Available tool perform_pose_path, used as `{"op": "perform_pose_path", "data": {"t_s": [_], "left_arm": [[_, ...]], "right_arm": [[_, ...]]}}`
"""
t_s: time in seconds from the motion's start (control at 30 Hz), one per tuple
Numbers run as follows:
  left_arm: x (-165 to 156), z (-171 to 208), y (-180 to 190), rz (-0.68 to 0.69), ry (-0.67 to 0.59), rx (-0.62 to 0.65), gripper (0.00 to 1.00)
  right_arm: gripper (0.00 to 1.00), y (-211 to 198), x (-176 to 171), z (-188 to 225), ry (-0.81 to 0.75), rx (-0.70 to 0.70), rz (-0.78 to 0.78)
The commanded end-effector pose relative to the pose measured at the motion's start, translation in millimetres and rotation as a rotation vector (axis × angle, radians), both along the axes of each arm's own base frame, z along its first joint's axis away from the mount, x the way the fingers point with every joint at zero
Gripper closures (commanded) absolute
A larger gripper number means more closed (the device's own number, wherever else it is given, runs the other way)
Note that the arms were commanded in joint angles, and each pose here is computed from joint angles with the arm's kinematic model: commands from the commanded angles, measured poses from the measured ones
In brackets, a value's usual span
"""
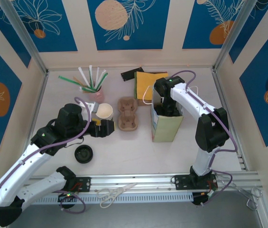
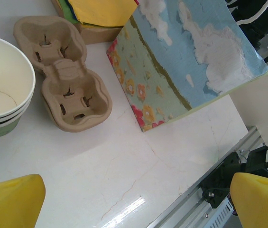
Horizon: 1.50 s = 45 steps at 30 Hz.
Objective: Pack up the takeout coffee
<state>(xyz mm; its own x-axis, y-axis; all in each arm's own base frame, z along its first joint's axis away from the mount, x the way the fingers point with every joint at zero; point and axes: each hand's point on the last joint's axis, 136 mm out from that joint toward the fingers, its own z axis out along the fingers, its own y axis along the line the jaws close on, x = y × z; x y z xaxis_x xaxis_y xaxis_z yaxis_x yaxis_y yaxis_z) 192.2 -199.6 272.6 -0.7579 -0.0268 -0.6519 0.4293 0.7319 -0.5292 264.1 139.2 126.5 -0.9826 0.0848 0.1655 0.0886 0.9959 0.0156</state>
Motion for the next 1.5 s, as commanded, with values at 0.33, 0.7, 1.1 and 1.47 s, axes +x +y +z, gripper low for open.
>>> {"op": "perform_pose_path", "data": {"t_s": [0.33, 0.7, 1.1, 1.47], "left_arm": [[-3, 6, -2, -0.015, -0.007, -0.018, 0.00], [-3, 5, -1, -0.013, -0.007, -0.016, 0.00], [-4, 4, -1, -0.014, -0.009, -0.013, 0.00], [-3, 3, -2, -0.016, -0.009, -0.014, 0.00]], "right_arm": [[0.19, 2, 3, 7, -0.043, 0.010, -0.013], [0.19, 3, 2, 12, -0.049, 0.011, -0.018], [0.19, 5, 1, 17, -0.057, 0.013, -0.020], [0.19, 6, -1, 22, -0.063, 0.013, -0.022]]}}
